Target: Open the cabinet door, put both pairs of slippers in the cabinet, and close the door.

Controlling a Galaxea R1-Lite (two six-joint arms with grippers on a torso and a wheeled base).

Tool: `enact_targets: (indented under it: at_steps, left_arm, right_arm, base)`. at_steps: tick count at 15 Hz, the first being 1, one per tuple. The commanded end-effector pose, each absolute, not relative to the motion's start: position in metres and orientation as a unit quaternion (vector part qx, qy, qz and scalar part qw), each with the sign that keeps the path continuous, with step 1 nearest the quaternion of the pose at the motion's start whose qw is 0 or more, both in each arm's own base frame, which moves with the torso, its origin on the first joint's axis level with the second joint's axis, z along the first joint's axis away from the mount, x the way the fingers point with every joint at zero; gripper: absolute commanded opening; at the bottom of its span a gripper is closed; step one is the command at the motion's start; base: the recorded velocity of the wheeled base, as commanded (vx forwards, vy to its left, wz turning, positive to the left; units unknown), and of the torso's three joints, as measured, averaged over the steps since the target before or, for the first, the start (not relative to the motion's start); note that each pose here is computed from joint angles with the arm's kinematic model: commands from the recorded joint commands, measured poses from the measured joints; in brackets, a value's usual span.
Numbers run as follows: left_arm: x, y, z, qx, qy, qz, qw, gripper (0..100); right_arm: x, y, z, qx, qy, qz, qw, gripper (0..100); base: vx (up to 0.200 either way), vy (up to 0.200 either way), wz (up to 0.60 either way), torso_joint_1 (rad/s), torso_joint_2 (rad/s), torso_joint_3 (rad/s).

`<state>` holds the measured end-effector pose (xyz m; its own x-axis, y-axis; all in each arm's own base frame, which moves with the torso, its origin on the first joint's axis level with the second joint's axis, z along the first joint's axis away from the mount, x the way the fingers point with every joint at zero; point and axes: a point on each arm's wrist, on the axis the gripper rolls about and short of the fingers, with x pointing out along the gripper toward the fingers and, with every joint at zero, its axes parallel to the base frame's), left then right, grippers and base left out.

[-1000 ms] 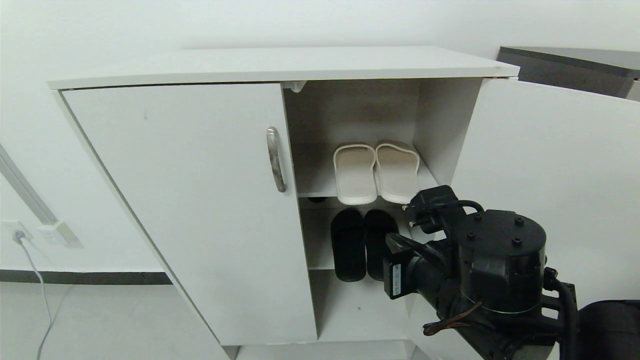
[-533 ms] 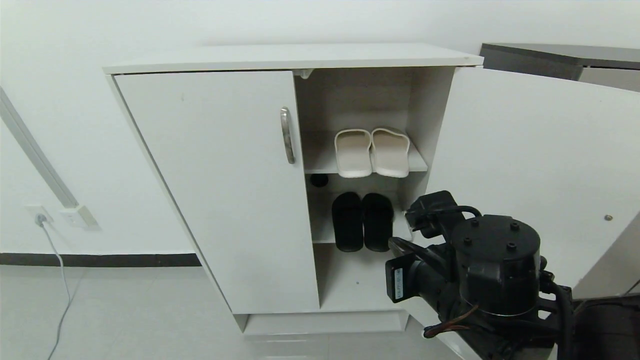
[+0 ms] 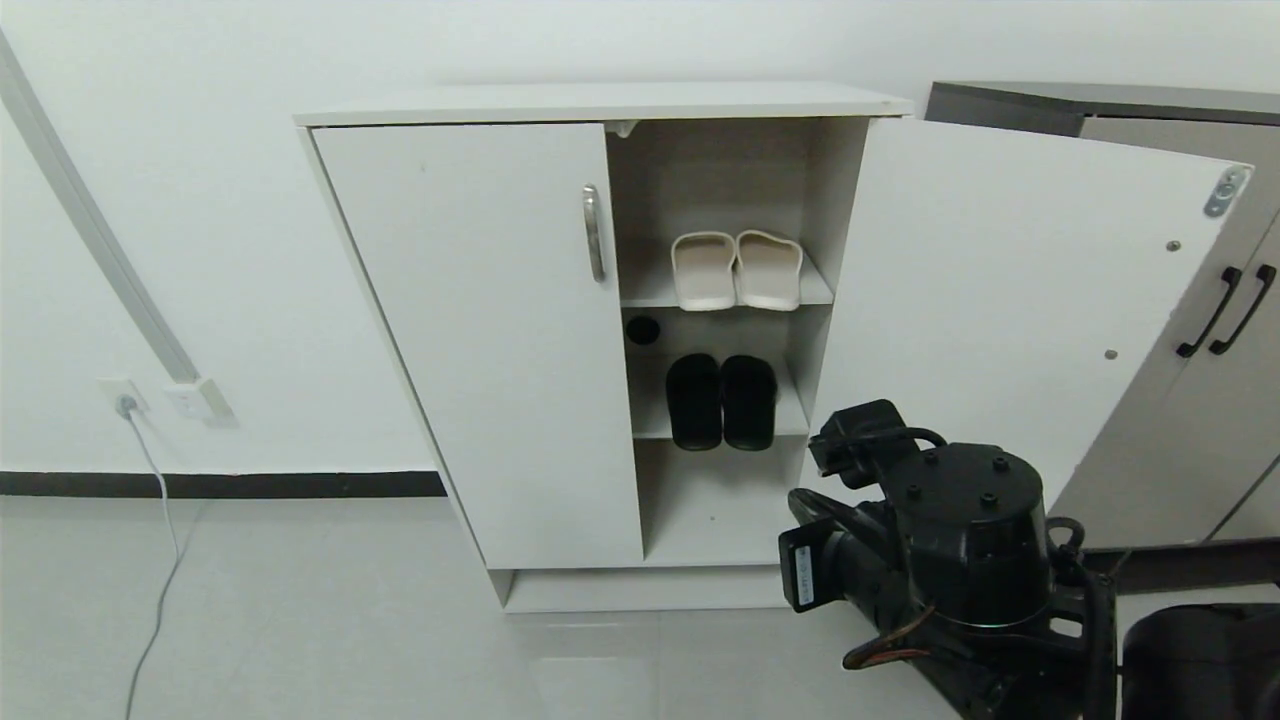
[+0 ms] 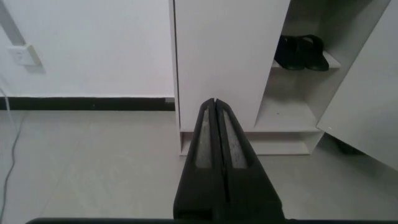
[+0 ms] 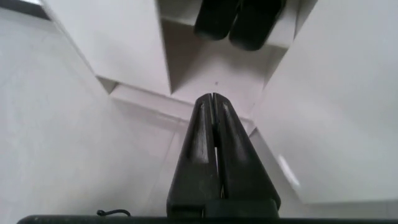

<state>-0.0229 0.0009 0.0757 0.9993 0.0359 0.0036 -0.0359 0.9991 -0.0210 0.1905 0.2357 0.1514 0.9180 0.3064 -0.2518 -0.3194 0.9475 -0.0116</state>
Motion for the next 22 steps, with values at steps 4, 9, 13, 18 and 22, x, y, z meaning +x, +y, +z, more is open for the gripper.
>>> enact_targets:
  at_steps: [4,9,13,18,22]
  left_arm:
    - [-0.0228,0.0009,0.0758,-0.011,-0.002,0.018,1.0,0]
    - [-0.0228,0.0009,0.0758,-0.011,-0.002,0.018,1.0,0]
    - [-0.0228,0.0009,0.0758,-0.011,-0.002,0.018,1.0,0]
    - [-0.0228,0.0009,0.0758,-0.011,-0.002,0.018,1.0,0]
    - [-0.0228,0.0009,0.0758,-0.011,-0.002,0.018,1.0,0]
  right_arm:
    - [0.1919,0.2369,0.1478,-0.03,0.128,0.157,0.979,0]
    - [0.1918,0.2368,0.1468,-0.032,0.13,0.157,0.978,0]
    - [0.192,0.237,0.1464,-0.032,0.13,0.157,0.978,0]
    - [0.1932,0.2378,0.1446,-0.033,0.132,0.155,0.978,0]
    - [0.1933,0.238,0.1441,-0.034,0.132,0.155,0.978,0]
  base:
    - [0.0,0.0,0.0,0.0,0.0,0.0]
    - [0.0,0.0,0.0,0.0,0.0,0.0]
    - [0.0,0.0,0.0,0.0,0.0,0.0]
    - [0.0,0.0,0.0,0.0,-0.03,-0.035]
    - [0.0,0.0,0.0,0.017,-0.28,-0.343]
